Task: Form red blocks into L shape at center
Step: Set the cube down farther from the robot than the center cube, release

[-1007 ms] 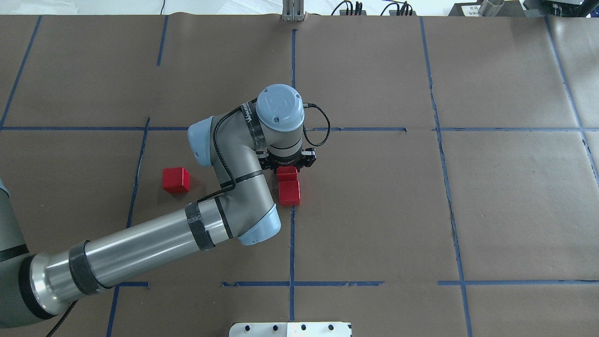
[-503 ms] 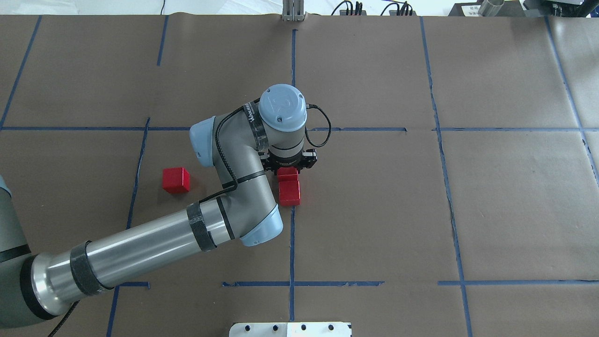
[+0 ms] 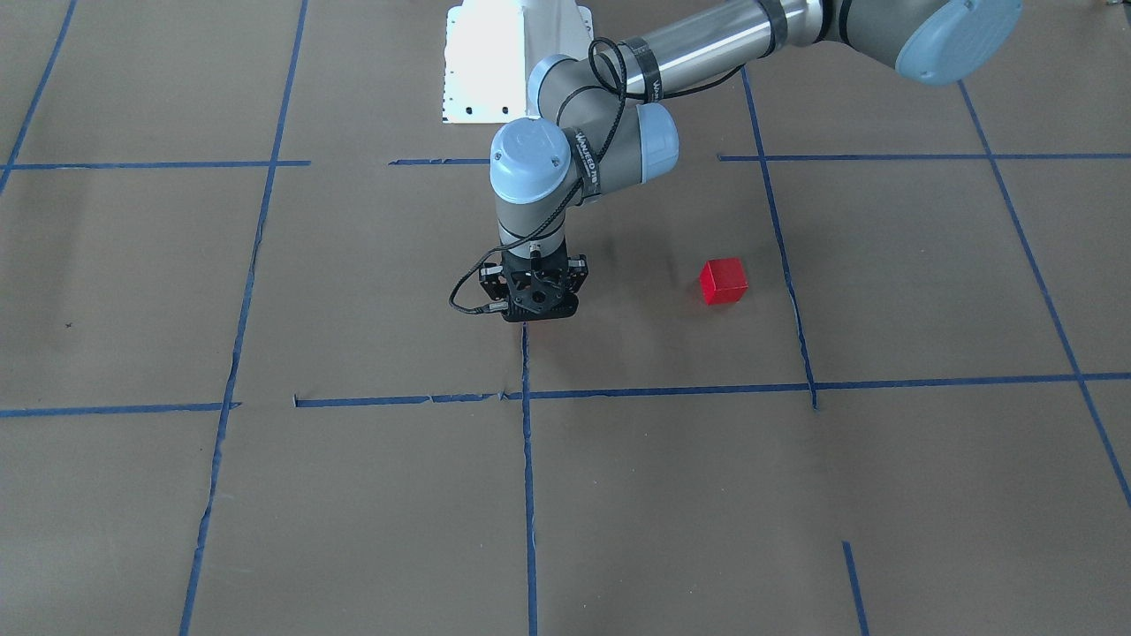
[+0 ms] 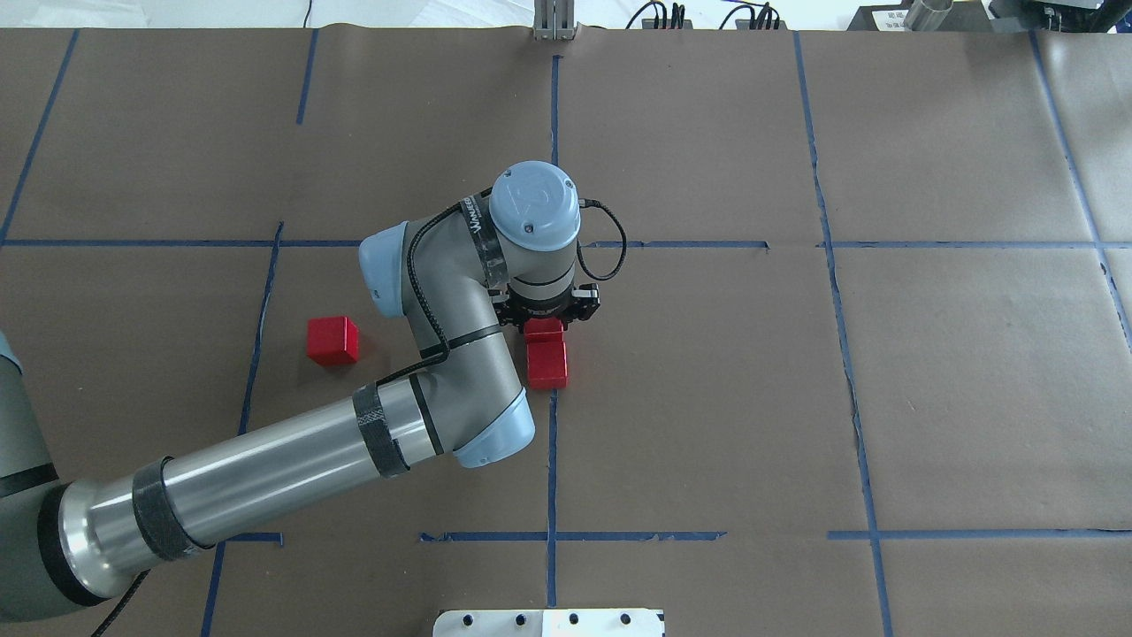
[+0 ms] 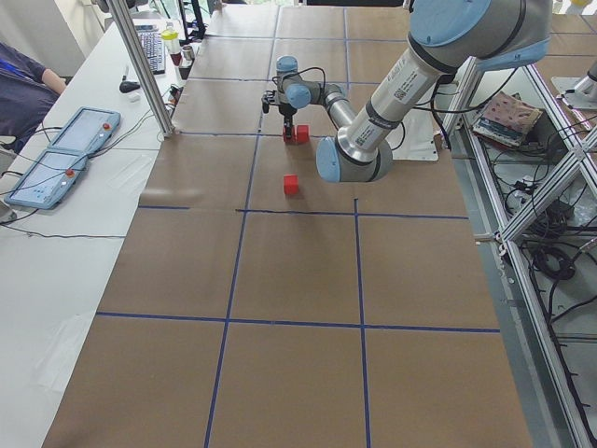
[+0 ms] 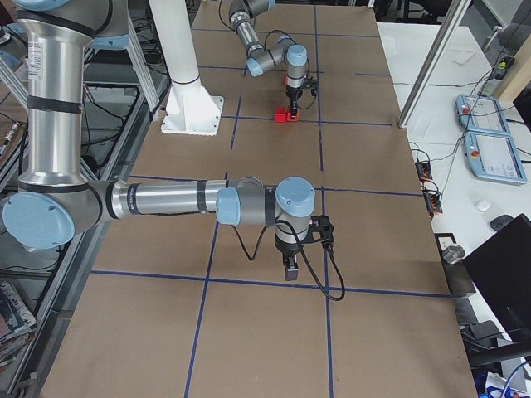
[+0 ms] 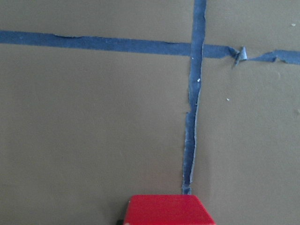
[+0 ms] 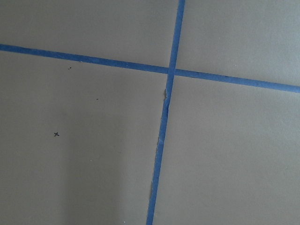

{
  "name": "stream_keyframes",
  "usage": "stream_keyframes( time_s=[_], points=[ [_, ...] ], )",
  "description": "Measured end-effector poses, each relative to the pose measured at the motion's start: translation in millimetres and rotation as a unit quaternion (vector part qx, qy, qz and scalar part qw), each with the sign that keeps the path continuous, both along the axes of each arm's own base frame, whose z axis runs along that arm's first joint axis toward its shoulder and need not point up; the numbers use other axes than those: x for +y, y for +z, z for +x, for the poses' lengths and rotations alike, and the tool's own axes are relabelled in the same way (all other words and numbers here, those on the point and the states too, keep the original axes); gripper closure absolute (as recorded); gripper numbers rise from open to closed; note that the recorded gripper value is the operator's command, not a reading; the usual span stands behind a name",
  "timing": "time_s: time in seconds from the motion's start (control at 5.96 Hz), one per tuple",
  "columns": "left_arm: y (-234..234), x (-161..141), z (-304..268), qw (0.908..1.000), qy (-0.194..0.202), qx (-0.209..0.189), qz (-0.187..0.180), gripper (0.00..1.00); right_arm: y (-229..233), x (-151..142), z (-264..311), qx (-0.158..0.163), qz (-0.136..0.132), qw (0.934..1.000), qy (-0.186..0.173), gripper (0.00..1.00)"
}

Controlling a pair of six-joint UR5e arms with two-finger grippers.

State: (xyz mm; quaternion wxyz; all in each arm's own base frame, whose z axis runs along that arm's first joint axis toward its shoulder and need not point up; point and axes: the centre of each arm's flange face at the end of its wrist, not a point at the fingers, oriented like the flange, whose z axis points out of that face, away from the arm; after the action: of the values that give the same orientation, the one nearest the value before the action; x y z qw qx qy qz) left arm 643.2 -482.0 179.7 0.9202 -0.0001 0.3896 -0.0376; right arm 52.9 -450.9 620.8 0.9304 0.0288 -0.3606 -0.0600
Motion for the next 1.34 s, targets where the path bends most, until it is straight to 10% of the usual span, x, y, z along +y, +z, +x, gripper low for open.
stream_keyframes(
  time_s=[0.5, 1.34],
  points=[
    [0.9, 0.5, -0.3, 1.0000, 0.003, 0.001, 0.002, 0.74, 0.1, 0.0, 0.1, 0.001, 0.000, 1.0000, 0.000, 0.00],
    [1.3, 0.9, -1.1, 1.0000, 0.004, 0.005, 0.006, 0.21, -0.1, -0.3, 0.1, 0.001, 0.000, 1.0000, 0.001, 0.00]
  ],
)
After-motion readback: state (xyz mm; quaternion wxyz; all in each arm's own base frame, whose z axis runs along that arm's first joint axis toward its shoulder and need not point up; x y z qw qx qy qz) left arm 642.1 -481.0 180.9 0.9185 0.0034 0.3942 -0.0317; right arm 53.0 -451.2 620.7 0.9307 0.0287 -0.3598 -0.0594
